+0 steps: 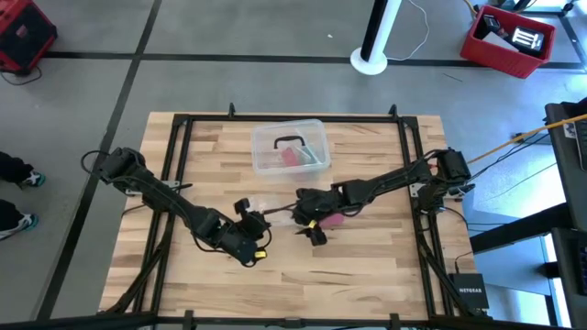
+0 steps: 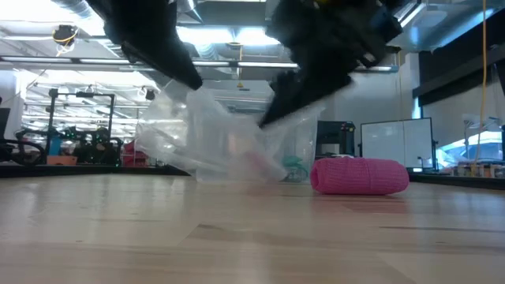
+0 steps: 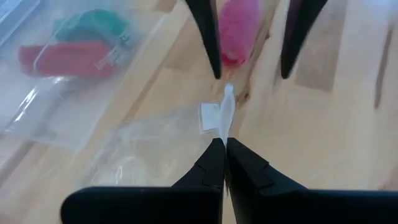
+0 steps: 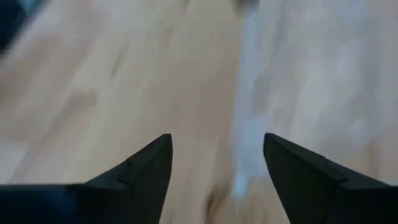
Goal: Roll bandage
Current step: Open the transparent zip bag
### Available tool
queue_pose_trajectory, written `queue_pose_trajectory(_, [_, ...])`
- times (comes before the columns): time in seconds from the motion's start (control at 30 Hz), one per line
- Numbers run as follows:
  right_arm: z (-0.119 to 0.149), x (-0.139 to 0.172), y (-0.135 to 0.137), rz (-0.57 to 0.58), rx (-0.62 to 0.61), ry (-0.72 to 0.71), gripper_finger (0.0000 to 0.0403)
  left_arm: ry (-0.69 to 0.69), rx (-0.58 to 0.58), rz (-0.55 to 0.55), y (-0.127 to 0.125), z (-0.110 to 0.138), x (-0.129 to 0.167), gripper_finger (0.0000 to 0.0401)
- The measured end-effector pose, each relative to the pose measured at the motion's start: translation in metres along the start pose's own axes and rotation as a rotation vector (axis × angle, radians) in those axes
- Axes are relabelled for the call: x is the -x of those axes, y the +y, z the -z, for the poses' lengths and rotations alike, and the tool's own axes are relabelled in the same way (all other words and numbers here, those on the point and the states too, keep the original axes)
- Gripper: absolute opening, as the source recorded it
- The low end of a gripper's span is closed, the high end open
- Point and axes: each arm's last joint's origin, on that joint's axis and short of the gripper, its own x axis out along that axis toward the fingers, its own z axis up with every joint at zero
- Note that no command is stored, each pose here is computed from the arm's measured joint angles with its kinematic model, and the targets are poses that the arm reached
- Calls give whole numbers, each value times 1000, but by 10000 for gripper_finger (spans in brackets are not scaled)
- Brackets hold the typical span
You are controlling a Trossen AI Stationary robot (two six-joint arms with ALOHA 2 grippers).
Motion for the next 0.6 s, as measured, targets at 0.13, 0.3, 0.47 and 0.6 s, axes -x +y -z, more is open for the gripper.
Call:
queue_pose_trajectory(0.13, [14, 1, 7, -19, -31, 118, 255, -47, -25, 49, -8, -2, 5, 0])
queue_pose_trajectory(0.3, [5, 7, 23, -44, 3, 63, 255, -59, -43, 16, -8, -1, 6, 0])
queue_pose_trajectory(0.47, [7, 0, 44, -76, 162, -56, 255, -54, -46, -3, -5, -1, 4, 0])
queue_pose_trajectory(0.6, [7, -4, 50, 0, 206, -154, 255, -54, -40, -14, -3, -2, 2, 0])
